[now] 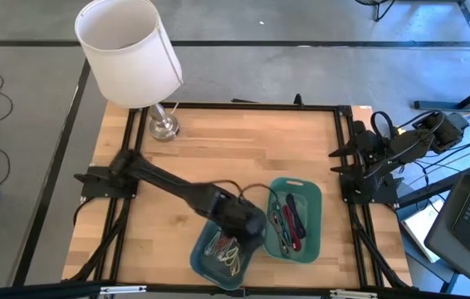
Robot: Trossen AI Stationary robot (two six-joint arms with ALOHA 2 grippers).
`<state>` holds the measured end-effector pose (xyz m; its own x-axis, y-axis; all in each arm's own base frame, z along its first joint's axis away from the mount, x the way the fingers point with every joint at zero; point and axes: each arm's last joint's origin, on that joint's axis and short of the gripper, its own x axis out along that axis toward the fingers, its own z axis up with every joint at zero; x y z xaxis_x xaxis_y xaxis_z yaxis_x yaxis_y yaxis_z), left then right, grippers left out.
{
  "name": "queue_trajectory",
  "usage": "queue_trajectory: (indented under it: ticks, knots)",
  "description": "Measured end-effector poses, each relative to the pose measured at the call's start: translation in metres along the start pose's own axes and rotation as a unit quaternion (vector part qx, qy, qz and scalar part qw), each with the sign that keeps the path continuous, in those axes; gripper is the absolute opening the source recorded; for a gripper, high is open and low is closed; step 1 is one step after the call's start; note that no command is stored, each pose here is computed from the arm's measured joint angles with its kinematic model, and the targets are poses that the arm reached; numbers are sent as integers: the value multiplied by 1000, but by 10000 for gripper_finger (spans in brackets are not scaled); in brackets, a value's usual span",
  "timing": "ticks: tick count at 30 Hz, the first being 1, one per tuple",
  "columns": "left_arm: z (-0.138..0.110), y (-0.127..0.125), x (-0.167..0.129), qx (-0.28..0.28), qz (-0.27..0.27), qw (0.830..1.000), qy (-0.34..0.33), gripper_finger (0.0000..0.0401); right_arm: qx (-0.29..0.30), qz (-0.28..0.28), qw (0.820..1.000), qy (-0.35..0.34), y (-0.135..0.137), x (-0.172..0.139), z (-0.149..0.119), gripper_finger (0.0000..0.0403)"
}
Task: Pick and place USB-C Cables
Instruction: Adjust the bins
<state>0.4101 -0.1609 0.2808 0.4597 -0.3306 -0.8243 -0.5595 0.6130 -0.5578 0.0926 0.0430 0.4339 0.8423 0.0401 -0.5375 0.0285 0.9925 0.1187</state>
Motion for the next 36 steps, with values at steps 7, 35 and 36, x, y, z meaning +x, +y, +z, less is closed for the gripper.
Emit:
queue_trajectory:
  ticks: [7,35,36]
  knots:
    - [-31,-20,-121,157,-46,966,-202,141,37,47,997,56,4,3,-5,196]
    - [-129,161,-147,-15,341,911,-233,3,164,-239,939,184,-9,107,-84,9]
    - [-128,167,-146,-24,346,907,-238,3,160,-249,938,180,-12,108,-83,6]
